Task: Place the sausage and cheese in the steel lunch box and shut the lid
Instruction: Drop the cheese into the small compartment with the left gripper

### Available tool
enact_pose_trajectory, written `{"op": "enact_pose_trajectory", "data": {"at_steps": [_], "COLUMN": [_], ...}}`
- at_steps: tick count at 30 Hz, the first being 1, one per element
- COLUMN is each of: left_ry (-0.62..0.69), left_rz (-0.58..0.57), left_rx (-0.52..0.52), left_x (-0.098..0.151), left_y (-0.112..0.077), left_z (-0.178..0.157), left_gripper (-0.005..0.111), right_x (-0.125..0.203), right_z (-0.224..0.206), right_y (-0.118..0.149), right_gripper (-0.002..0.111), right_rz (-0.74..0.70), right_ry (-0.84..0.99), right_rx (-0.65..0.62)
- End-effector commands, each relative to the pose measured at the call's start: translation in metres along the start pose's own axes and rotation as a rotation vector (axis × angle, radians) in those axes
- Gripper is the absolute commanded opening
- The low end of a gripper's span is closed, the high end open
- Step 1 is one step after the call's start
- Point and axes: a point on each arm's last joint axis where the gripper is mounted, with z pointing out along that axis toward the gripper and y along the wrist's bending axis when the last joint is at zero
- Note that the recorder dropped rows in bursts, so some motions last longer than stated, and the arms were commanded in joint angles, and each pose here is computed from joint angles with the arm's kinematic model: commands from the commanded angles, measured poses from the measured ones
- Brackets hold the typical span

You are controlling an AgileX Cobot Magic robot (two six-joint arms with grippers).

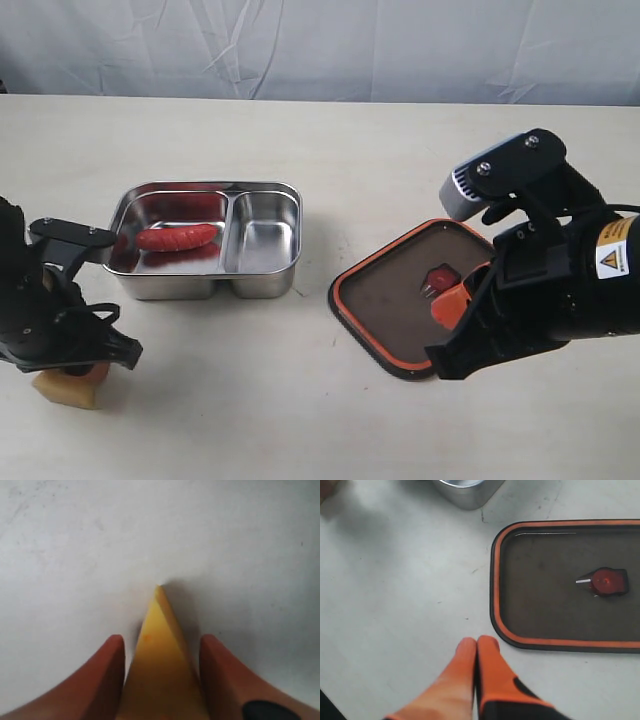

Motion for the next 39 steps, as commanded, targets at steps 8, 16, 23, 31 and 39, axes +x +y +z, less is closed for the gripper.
{"op": "enact_pose_trajectory", "data": {"at_steps": [8, 16, 23, 31, 39], "left_ry": [-0.215, -0.561, -0.499, -0.516, -0.476], "left_rz": [-0.032, 0.031, 0.079, 0.087, 0.095], "left_rx": [0.101, 0.310, 0.394, 0.375, 0.408], "left_x": [0.015, -0.050, -0.108, -0.142, -0.156], "left_y": [-0.004, -0.026, -0.044, -0.059, -0.065], "left_z": [-0.076, -0.130, -0.091, -0.056, -0.047], "left_gripper": [0.000, 0.000, 0.000, 0.000, 0.035], "right_x": [-0.001, -0.003, -0.002, 0.001, 0.002], "right_z": [-0.002, -0.002, -0.002, -0.002, -0.002], "right_y": [0.000, -0.001, -0.001, 0.000, -0.003], "right_gripper": [0.000, 0.000, 0.000, 0.000, 0.000], "right_rz": [-0.011, -0.014, -0.012, 0.001, 0.018], "right_ry": [-0.025, -0.041, -0.040, 0.003, 0.012], "right_rx": [0.008, 0.012, 0.012, 0.008, 0.034]}}
